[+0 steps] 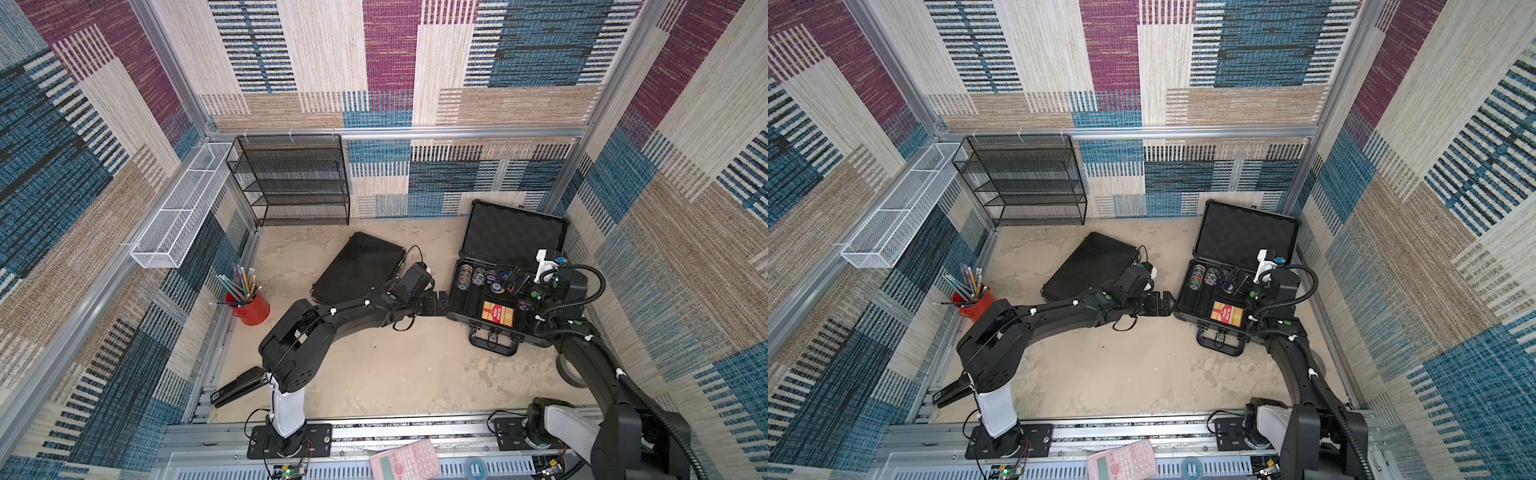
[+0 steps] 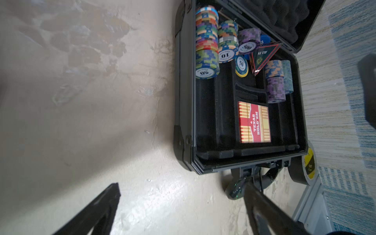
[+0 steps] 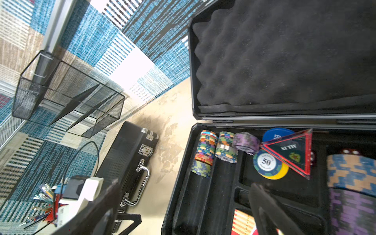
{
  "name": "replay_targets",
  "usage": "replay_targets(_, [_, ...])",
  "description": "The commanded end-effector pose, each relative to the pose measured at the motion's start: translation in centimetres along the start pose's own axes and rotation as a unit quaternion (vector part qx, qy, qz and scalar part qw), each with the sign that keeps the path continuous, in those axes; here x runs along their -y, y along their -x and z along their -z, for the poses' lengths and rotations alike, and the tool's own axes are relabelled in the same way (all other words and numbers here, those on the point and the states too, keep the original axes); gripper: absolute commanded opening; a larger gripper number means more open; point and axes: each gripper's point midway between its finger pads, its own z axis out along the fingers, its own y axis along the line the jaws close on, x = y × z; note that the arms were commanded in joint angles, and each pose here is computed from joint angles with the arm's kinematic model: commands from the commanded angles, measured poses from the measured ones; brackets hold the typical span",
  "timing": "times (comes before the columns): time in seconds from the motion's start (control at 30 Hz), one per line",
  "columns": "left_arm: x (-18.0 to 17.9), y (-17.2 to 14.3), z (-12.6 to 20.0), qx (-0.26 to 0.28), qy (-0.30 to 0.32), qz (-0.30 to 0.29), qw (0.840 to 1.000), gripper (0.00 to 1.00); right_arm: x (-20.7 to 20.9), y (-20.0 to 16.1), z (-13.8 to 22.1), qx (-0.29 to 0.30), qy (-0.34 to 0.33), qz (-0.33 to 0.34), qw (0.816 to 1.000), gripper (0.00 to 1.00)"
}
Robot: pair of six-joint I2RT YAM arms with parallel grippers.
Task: Open the poker set cases
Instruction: Adjust the poker set case at the center of the board.
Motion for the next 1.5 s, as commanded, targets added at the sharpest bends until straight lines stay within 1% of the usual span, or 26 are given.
replay_targets(0.0, [-1.2,1.6,1.8,0.049,0.046,-0.046,0.997,0.99,-2.7,1.4,0.3,0.036,0.047,0.02,0.998,1.0])
replay_targets(0.1, [-2.0,2.6,3.7,0.083,0.072,-0.058,0.992,0.99,-4.3,1.3,0.3,0.045,0.066,0.028,0.996,1.0])
replay_targets(0.23, [-2.9,3.6,6.2,0.124,0.099,-0.071,0.985,0.99,-5.7,0.3,-0.4,0.042,0.076,0.034,0.996,0.99])
replay_targets(0.4, [-4.0,5.1,9.4,0.18,0.133,-0.08,0.971,0.99,-7.4,-1.4,-1.5,0.034,0.092,0.029,0.995,0.99])
replay_targets(0.57, [-5.6,6.3,11.9,0.21,0.166,-0.081,0.96,0.99,-9.0,-3.2,-3.2,0.019,0.1,0.032,0.994,0.98])
replay_targets(0.7, [-7.9,7.0,14.0,0.227,0.197,-0.061,0.952,0.99,-10.5,-5.0,-4.7,0.004,0.112,0.033,0.993,0.98])
replay_targets(0.83, [-11.2,6.9,16.1,0.236,0.232,-0.027,0.943,0.99,-11.9,-7.1,-6.8,-0.027,0.121,0.038,0.992,0.97])
replay_targets(0.93, [-14.1,6.2,17.6,0.232,0.256,0.007,0.939,0.99,-13.1,-8.4,-8.4,-0.045,0.133,0.039,0.989,0.96])
replay_targets(1.07, [-17.4,5.3,20.0,0.232,0.298,0.033,0.925,0.99,-14.4,-9.9,-10.3,-0.068,0.139,0.043,0.987,0.95])
replay_targets(1.3, [-20.9,4.0,22.5,0.231,0.329,0.077,0.912,0.99,-16.1,-12.7,-12.7,-0.11,0.148,0.043,0.982,0.93])
replay_targets(1.47, [-23.2,2.7,23.2,0.22,0.325,0.121,0.912,0.98,-16.7,-14.8,-14.4,-0.135,0.147,0.037,0.979,0.93])
